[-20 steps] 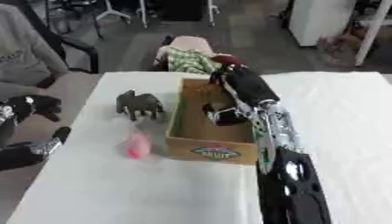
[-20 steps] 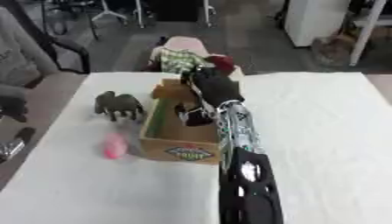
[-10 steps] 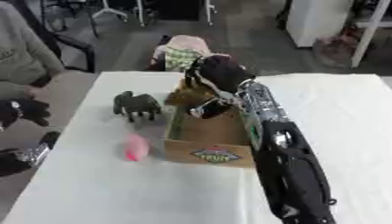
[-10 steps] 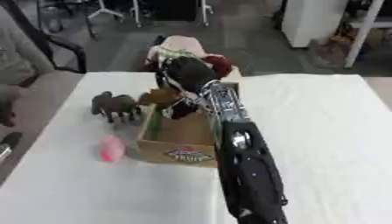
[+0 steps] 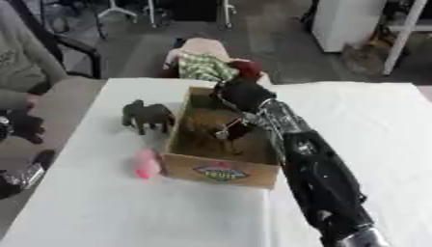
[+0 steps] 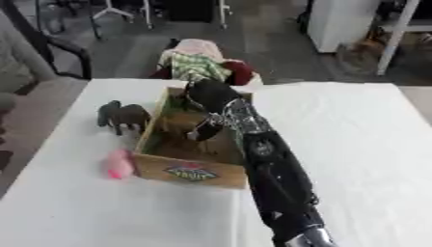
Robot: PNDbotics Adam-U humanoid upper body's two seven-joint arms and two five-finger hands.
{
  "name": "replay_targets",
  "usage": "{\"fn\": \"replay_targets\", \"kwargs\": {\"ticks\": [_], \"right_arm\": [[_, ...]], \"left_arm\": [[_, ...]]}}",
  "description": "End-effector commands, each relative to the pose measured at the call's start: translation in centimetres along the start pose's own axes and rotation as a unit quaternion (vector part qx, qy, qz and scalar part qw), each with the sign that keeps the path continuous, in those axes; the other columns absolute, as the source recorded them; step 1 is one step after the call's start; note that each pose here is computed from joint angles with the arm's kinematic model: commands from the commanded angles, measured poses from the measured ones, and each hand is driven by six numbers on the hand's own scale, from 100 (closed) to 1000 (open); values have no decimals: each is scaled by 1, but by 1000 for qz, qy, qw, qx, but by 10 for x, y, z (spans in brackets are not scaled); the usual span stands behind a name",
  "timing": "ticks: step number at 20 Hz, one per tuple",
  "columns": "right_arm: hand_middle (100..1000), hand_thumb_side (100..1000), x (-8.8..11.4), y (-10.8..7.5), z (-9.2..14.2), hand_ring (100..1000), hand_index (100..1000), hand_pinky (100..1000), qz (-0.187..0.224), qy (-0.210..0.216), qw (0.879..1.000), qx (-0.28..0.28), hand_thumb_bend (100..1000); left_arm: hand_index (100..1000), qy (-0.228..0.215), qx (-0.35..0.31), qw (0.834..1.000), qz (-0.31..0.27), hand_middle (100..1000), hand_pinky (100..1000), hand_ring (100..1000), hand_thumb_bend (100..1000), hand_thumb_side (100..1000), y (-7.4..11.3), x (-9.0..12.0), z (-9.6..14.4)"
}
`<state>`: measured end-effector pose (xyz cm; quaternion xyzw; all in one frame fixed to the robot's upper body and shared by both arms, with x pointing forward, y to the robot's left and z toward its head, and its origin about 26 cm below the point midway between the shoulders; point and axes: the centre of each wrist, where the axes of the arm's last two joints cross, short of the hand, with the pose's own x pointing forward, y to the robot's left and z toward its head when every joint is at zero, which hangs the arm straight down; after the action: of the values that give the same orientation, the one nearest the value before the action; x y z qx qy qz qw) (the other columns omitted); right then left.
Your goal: Pick up objects on the table and place them in the box.
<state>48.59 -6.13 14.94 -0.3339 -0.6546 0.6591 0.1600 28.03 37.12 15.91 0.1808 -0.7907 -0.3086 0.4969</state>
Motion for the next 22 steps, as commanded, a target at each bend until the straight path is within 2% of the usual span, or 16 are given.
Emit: {"fn": "replay_targets", "kwargs": {"ticks": [1, 6, 9, 11, 14, 18, 19, 20, 22], "right_arm": [[436, 342, -5, -6, -2, 377, 601, 344, 25, 1, 1000, -18, 451], [489, 324, -13, -3, 2, 438, 654, 409, 25, 6, 999, -39, 429], [604, 304, -23, -12, 6, 580, 719, 525, 18, 5, 998, -59, 408], [644, 281, -33, -21, 9, 619, 740, 557, 17, 2, 997, -73, 396], [660, 257, -50, -35, 16, 626, 753, 565, 16, -1, 996, -93, 385], [636, 197, -73, -50, 29, 606, 755, 548, 12, 4, 992, -122, 354], [624, 173, -78, -53, 33, 595, 753, 537, 10, 7, 991, -131, 294], [618, 157, -83, -56, 38, 590, 752, 533, 9, 12, 990, -142, 326], [600, 113, -92, -61, 47, 572, 748, 517, 6, 20, 986, -166, 304]], "left_arm": [[766, -15, -3, 1000, -15, 610, 848, 614, 312, 125, 9, 9, -4], [765, -16, -9, 1000, -24, 611, 844, 616, 326, 132, 12, 9, -6], [767, -20, -23, 999, -37, 612, 839, 618, 350, 148, 15, 10, -11], [768, -19, -38, 998, -52, 614, 836, 620, 374, 159, 18, 10, -15], [768, -16, -68, 995, -77, 615, 831, 621, 401, 179, 22, 6, -22], [766, -8, -111, 987, -113, 618, 820, 626, 451, 213, 30, -1, -34], [767, -6, -120, 985, -121, 620, 816, 631, 461, 226, 32, -4, -37], [766, -3, -130, 983, -132, 622, 813, 632, 467, 236, 34, -6, -40], [766, 5, -148, 978, -150, 622, 807, 631, 476, 251, 38, -11, -47]]}}
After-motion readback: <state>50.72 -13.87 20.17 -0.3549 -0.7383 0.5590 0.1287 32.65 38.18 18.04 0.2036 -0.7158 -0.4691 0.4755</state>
